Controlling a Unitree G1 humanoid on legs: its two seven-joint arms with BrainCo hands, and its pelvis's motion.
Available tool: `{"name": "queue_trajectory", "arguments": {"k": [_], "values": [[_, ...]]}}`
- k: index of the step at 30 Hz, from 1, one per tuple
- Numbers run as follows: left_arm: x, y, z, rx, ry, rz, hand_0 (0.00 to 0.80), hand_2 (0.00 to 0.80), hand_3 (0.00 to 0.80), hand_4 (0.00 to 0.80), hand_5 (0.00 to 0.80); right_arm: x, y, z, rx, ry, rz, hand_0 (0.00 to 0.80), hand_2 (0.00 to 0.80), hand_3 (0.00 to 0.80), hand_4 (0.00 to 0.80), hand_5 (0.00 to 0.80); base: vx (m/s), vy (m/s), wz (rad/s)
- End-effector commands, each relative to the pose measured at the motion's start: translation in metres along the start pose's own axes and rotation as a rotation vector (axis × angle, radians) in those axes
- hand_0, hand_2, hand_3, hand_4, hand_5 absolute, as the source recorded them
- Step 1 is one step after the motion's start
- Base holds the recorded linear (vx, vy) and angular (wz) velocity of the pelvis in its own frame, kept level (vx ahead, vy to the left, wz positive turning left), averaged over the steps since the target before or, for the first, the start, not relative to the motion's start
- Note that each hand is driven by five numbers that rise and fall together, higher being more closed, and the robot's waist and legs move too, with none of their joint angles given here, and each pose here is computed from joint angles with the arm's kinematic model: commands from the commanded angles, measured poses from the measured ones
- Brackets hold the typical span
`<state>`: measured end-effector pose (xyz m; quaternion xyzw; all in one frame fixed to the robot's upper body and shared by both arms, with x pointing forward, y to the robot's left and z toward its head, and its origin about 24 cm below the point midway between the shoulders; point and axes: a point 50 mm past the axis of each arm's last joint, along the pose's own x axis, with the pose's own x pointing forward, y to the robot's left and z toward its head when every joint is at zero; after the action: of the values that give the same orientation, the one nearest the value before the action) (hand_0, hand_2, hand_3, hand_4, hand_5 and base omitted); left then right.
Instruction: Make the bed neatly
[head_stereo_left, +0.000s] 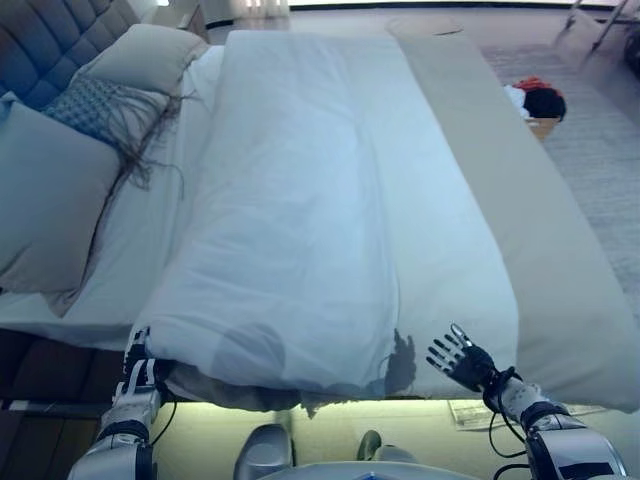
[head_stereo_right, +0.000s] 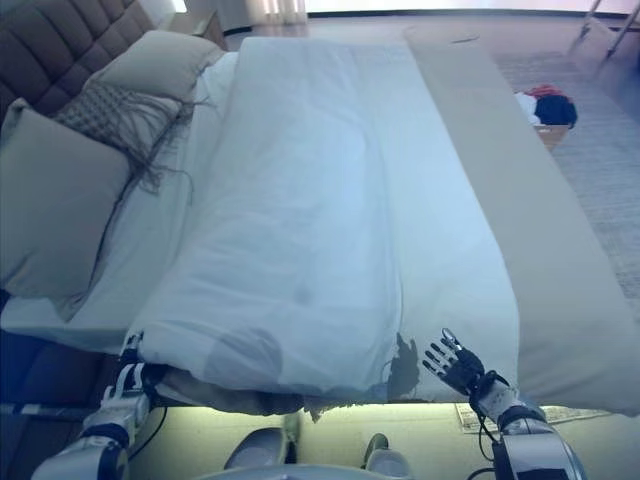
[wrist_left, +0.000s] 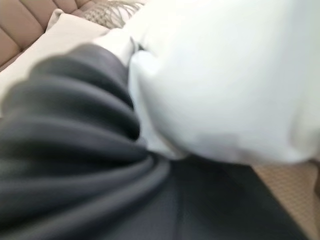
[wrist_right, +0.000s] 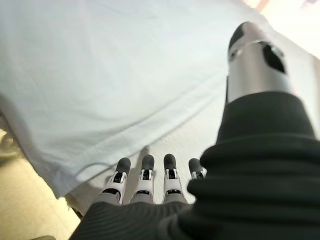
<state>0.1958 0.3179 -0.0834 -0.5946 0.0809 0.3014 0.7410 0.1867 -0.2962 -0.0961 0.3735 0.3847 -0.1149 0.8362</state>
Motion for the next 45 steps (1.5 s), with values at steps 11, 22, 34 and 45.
{"name": "queue_trajectory", "arguments": {"k": [11,22,34,45], "values": [[0.006,-0.02,0.039,-0.061,-0.197,0.009,0.8,0.8,0.8,0.8,0.8,0.003,0.004,-0.001,0.099,-0.038,0.026,0.0,0.0,0.0,0.0,0.0,-0.086,0.265,0.2],[0.033,-0.081,0.021,-0.138,-0.191,-0.083,0.8,0.8,0.8,0.8,0.8,0.016,0.053,0.046,0.015,-0.146,0.11,0.0,0.0,0.0,0.0,0.0,-0.229,-0.016,0.11],[0.038,-0.102,0.02,-0.179,-0.2,-0.078,0.8,0.8,0.8,0.8,0.8,0.002,0.09,0.11,-0.064,-0.286,0.215,0.0,0.0,0.0,0.0,0.0,-0.15,0.058,0.05],[0.035,-0.086,0.013,-0.075,0.013,-0.081,0.0,0.0,0.0,0.0,0.0,-0.016,0.098,0.142,-0.13,-0.326,0.289,0.0,0.0,0.0,0.0,0.0,-0.086,0.065,0.03]]}}
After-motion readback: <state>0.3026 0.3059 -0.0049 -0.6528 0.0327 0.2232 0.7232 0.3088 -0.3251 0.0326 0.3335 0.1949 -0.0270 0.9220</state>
